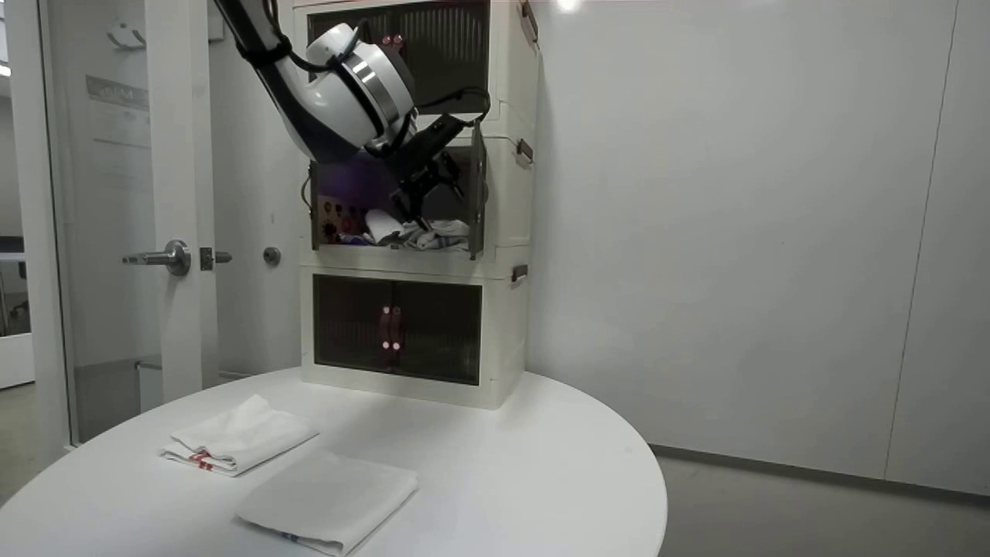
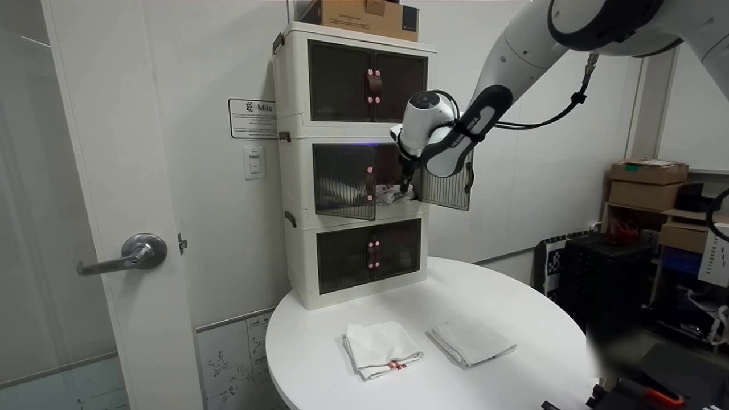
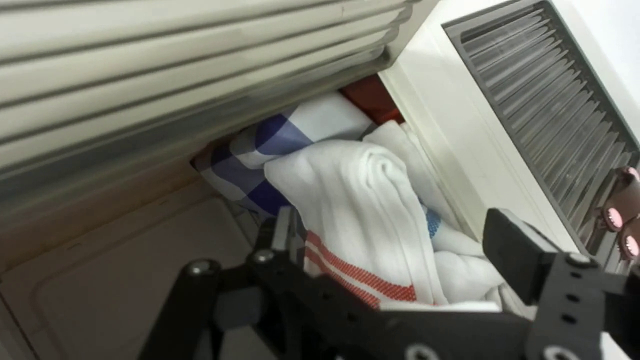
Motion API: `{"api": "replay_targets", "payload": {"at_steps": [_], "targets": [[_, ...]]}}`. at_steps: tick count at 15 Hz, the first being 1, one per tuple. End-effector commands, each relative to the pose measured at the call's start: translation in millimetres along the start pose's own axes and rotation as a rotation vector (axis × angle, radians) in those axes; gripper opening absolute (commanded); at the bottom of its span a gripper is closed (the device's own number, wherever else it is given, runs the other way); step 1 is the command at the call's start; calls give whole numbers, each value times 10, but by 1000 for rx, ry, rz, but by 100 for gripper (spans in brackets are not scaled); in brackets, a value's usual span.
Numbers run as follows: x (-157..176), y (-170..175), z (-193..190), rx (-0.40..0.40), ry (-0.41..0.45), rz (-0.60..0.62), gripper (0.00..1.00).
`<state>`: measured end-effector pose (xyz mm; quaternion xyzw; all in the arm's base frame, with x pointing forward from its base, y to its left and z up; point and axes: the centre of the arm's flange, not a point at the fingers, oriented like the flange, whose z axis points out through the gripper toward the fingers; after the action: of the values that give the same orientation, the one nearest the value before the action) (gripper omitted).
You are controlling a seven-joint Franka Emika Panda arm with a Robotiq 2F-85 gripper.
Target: Remove the towel from the middle drawer
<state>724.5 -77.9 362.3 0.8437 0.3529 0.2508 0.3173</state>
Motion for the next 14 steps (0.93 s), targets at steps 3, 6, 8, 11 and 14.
{"api": "replay_targets", "payload": {"at_steps": [3, 6, 8, 11, 14], "targets": [[137, 55, 258, 7, 5, -79, 49], [142, 64, 286, -1, 7, -103, 27], [135, 76, 266, -6, 4, -109, 12], [120, 112, 173, -14, 5, -107, 2], [91, 130, 38, -14, 7, -89, 6]]}}
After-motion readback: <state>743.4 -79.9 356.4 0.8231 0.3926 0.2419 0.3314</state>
